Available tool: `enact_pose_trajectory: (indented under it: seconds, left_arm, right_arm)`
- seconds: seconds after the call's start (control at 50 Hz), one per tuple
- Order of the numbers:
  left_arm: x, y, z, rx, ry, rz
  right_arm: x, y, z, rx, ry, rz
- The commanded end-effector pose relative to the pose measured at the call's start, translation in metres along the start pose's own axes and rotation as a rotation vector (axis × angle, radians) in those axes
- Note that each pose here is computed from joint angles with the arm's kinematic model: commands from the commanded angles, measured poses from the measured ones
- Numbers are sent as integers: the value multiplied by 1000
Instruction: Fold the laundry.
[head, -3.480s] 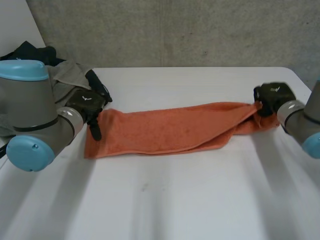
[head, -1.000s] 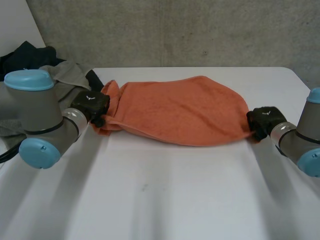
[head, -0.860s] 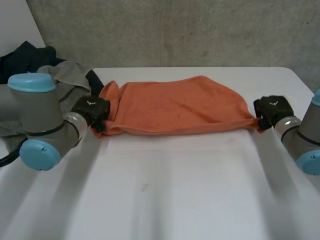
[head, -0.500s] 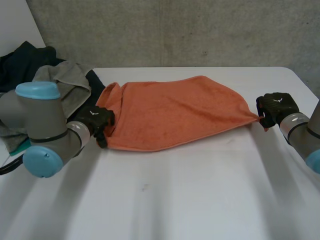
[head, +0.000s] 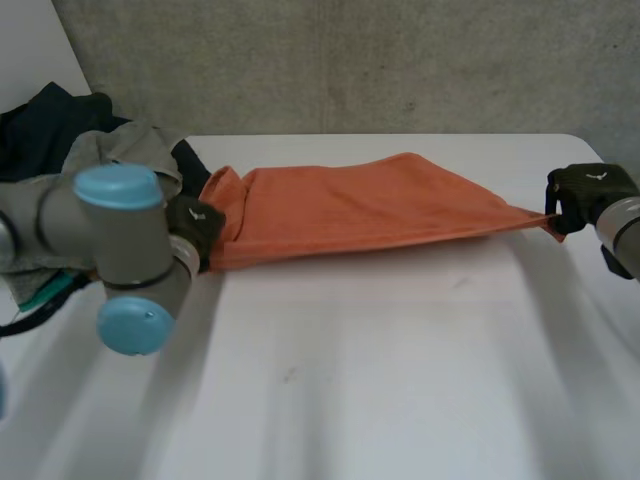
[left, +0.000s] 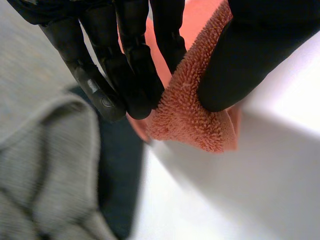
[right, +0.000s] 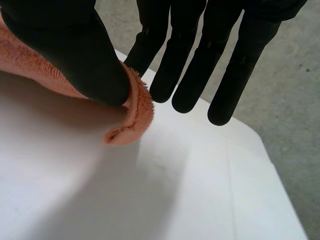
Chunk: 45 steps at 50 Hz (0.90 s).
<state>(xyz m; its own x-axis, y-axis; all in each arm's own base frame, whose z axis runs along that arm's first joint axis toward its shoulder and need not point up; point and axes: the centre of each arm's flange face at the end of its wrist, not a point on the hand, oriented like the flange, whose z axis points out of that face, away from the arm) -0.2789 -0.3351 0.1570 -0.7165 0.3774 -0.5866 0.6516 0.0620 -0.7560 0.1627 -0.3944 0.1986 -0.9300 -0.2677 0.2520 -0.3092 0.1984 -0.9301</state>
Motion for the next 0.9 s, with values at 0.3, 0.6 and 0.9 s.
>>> enact_pose_trajectory:
  seconds: [0.3,0.6,0.9]
  left_arm:
    - [-114,-143,-120,376,-45,-154]
    - [-85,-137,-3,353,-16,-91]
    - [-166,-236,-72,924,-288,-267]
  right_arm:
    - [55,-130,-108,138,48,-201]
    - [32,-103,-3,174,122,-263]
    - [108,-213,-41,840,388,62]
